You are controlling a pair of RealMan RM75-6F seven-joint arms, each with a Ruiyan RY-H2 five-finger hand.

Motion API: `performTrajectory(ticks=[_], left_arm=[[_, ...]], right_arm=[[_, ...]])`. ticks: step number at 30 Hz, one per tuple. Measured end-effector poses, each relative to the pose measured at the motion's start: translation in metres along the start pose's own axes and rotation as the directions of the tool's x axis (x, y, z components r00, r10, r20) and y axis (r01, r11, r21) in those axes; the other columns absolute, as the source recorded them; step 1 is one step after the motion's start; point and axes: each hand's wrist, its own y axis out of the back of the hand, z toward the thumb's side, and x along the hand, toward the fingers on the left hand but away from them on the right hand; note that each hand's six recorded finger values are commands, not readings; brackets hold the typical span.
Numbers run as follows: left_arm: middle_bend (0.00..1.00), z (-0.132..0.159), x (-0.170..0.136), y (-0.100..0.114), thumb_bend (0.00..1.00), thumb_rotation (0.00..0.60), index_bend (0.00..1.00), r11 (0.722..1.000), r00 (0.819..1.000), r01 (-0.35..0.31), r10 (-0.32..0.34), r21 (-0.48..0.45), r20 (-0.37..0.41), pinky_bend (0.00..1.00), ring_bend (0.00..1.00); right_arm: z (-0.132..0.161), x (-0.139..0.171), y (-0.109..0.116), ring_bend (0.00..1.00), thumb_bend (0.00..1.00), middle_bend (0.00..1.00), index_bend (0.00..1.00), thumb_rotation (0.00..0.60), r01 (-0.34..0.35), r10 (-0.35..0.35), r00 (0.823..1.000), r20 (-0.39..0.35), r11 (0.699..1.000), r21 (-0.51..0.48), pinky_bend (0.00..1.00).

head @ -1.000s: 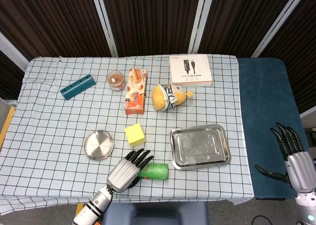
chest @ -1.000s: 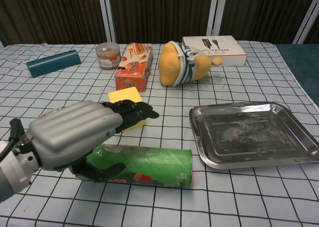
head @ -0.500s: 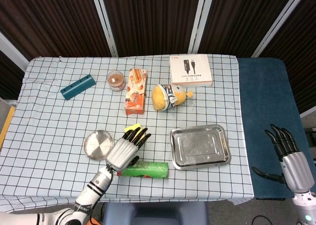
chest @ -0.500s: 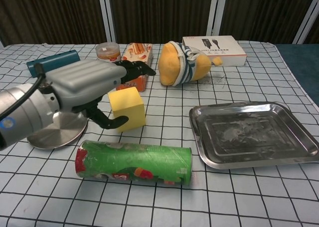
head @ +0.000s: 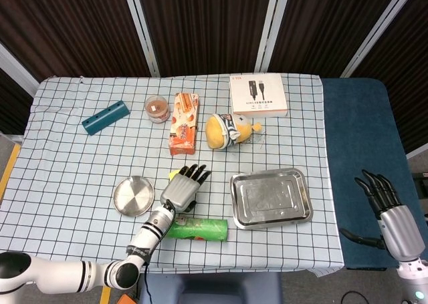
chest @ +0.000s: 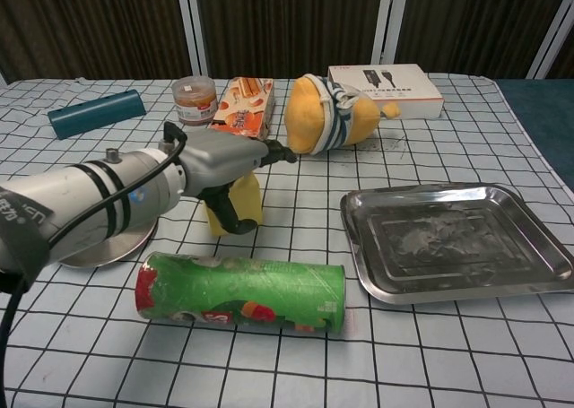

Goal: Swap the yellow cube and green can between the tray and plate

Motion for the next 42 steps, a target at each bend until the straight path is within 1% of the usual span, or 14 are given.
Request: performTrajectory(ticks=[6,14,16,18,19,21,22,24,26,28,31,34,38,42], left_arm=[[0.0,-0.007,0.013,-0.008,0.35,0.6,0.0,1.0,0.999,0.023,-0.023,0.013,-0.034,0.15,0.0],[0.0,-0.029,0.024,-0.019,0.35,0.6,0.0,0.999,0.994,0.037,-0.033,0.039,-0.106,0.16,0.0],[0.0,-0.033,0.025,-0.021,0.35,0.6,0.0,0.998,0.993,0.038,-0.032,0.049,-0.116,0.18,0.0],[0.0,-0.036,0.026,-0.023,0.35,0.6,0.0,0.998,0.992,0.033,-0.025,0.061,-0.124,0.23,0.02],[0.0,-0.038,0.026,-0.022,0.36,0.6,0.0,0.997,0.992,0.022,-0.012,0.074,-0.129,0.3,0.07],[0.06,-0.04,0.027,-0.021,0.4,0.6,0.0,0.995,0.99,-0.006,0.02,0.099,-0.138,0.42,0.19],[0.13,-0.042,0.028,-0.02,0.45,0.6,0.0,0.993,0.989,-0.031,0.048,0.118,-0.142,0.5,0.27],[0.24,-0.045,0.029,-0.018,0.53,0.6,0.01,0.987,0.985,-0.075,0.096,0.144,-0.146,0.62,0.39],[0.33,-0.048,0.03,-0.016,0.6,0.6,0.04,0.978,0.977,-0.131,0.155,0.164,-0.145,0.72,0.47],[0.38,-0.051,0.031,-0.015,0.64,0.6,0.08,0.968,0.968,-0.183,0.209,0.174,-0.141,0.78,0.52],[0.43,-0.055,0.028,-0.013,0.68,0.6,0.11,0.954,0.954,-0.24,0.267,0.182,-0.137,0.81,0.57],[0.44,-0.059,0.021,-0.01,0.69,0.6,0.13,0.947,0.947,-0.265,0.292,0.183,-0.138,0.81,0.58],[0.45,-0.069,0.007,-0.007,0.68,0.6,0.19,0.95,0.948,-0.255,0.282,0.181,-0.147,0.81,0.57],[0.47,-0.079,-0.017,-0.007,0.67,0.6,0.24,0.964,0.96,-0.208,0.234,0.166,-0.152,0.81,0.56]], right_arm=[[0.0,0.0,0.001,0.0,0.02,0.0,0.0,0.6,-0.004,0.004,1.0,-0.002,1.0,-0.002,0.0],[0.0,-0.001,-0.001,0.0,0.02,0.0,0.0,0.6,-0.022,0.022,1.0,-0.001,1.0,-0.004,0.0],[0.001,-0.001,-0.002,0.0,0.02,0.0,0.0,0.6,-0.024,0.024,1.0,-0.005,1.0,-0.004,0.0],[0.001,0.0,-0.002,0.0,0.02,0.0,0.0,0.6,-0.027,0.027,1.0,-0.008,1.0,-0.003,0.0],[0.001,0.0,-0.002,0.0,0.02,0.0,0.0,0.6,-0.029,0.029,1.0,-0.009,1.0,-0.004,0.0],[0.002,0.0,-0.003,0.0,0.02,0.0,0.0,0.6,-0.032,0.032,0.999,-0.009,0.999,-0.003,0.0],[0.002,0.0,-0.003,0.0,0.02,0.0,0.0,0.6,-0.034,0.034,0.999,-0.01,0.999,-0.003,0.0],[0.002,0.001,-0.004,0.0,0.02,0.0,0.0,0.6,-0.04,0.04,0.999,-0.012,0.999,-0.004,0.0],[0.002,0.001,-0.004,0.0,0.02,0.0,0.0,0.6,-0.044,0.044,0.999,-0.013,0.999,-0.004,0.0],[0.002,0.001,-0.004,0.0,0.02,0.0,0.0,0.6,-0.045,0.045,0.999,-0.012,0.999,-0.004,0.0],[0.002,0.001,-0.005,0.0,0.02,0.0,0.0,0.6,-0.048,0.048,0.999,-0.012,0.999,-0.002,0.0],[0.003,0.001,-0.006,0.0,0.02,0.0,0.0,0.6,-0.054,0.054,0.998,-0.015,0.999,-0.001,0.0],[0.003,0.001,-0.006,0.0,0.02,0.0,0.0,0.6,-0.058,0.058,0.998,-0.015,0.998,-0.003,0.0],[0.004,0.001,-0.008,0.0,0.02,0.0,0.0,0.6,-0.059,0.059,0.998,-0.015,0.998,0.0,0.0]])
